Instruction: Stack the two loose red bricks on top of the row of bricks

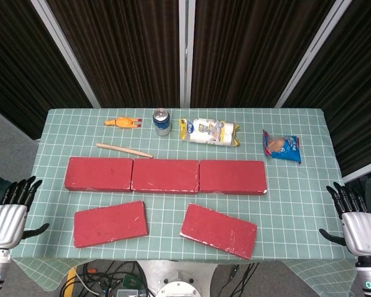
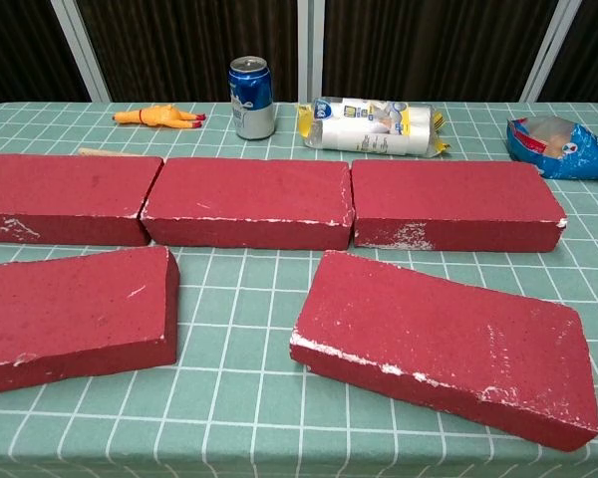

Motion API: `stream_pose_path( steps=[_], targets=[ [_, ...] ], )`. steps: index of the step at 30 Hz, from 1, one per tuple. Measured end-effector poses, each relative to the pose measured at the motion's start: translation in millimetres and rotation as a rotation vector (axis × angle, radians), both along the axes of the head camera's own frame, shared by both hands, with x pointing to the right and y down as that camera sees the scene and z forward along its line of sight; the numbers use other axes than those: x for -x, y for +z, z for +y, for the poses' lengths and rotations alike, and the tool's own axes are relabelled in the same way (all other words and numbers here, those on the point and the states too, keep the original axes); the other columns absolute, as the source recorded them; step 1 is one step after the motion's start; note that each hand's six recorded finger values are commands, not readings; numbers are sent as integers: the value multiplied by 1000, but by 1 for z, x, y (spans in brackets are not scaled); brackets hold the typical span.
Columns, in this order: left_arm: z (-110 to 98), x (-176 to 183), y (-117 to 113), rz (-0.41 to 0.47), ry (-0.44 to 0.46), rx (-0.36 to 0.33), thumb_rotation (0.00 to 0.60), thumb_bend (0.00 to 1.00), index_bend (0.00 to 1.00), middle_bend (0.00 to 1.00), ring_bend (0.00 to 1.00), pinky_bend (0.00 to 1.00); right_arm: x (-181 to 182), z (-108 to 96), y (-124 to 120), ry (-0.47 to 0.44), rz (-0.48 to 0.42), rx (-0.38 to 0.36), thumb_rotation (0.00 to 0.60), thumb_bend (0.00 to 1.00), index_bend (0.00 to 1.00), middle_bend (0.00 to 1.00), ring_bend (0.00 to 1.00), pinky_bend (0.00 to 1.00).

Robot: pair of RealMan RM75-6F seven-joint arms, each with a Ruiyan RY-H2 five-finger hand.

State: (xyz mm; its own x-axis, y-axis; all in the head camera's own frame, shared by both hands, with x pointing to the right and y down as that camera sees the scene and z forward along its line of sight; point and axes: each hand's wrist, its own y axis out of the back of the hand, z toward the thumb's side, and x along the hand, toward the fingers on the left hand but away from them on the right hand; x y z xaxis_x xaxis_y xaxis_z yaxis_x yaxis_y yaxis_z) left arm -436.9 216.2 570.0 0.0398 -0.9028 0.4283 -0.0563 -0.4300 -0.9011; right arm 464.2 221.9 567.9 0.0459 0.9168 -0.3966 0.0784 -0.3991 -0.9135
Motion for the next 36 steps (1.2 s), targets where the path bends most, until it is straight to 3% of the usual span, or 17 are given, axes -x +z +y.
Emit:
stream_pose_path(
  steps=[20,36],
  targets=[
    [2,-16,-1,57,27,32,600,0,30,0,0,0,-1,-5,-7,15,-10,-23,600,0,0,0,0,0],
    [24,-60,22,174,64,249,600,0,30,0,0,0,-6,-13,-21,25,-17,-58,600,0,0,0,0,0]
  ],
)
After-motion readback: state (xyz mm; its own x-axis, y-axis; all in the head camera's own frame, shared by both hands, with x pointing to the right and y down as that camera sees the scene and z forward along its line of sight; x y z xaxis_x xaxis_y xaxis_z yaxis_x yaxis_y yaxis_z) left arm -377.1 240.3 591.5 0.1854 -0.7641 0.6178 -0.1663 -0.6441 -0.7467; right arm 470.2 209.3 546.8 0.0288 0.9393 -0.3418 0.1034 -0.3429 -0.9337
